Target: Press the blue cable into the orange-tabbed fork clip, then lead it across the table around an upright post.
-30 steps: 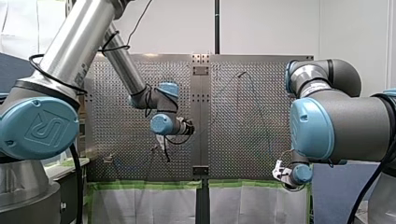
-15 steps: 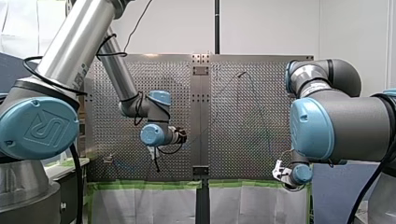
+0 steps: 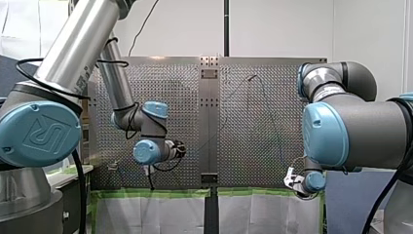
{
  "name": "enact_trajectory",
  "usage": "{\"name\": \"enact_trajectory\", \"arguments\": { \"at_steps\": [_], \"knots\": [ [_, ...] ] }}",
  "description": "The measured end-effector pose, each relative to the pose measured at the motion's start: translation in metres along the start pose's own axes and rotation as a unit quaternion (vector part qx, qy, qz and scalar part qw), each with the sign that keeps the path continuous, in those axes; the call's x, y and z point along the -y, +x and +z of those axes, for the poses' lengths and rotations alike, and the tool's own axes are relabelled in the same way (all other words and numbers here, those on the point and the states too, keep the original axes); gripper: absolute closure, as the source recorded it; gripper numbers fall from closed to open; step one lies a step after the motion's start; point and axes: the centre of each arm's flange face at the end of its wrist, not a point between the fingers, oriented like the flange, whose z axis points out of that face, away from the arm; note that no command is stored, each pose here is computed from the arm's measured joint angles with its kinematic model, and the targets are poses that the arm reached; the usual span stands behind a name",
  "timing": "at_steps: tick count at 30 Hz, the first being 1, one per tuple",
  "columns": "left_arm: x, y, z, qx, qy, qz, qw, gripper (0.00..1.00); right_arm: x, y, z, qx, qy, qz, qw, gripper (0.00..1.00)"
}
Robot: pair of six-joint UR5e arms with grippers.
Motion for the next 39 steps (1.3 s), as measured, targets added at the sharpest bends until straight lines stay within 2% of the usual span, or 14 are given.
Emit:
{"name": "enact_trajectory", "arguments": {
  "at_steps": [7, 39],
  "knots": [
    [-0.0028, 0.0025, -0.0067, 0.000, 0.001, 0.001, 1.0000, 0.00, -0.0003, 0.0005, 0.0000, 0.000, 0.000, 0.0001, 1.0000, 1.00],
    [-0.0029, 0.0026, -0.0070, 0.000, 0.001, 0.001, 1.0000, 0.00, -0.0004, 0.0005, 0.0000, 0.000, 0.000, 0.0001, 1.0000, 1.00]
  ]
}}
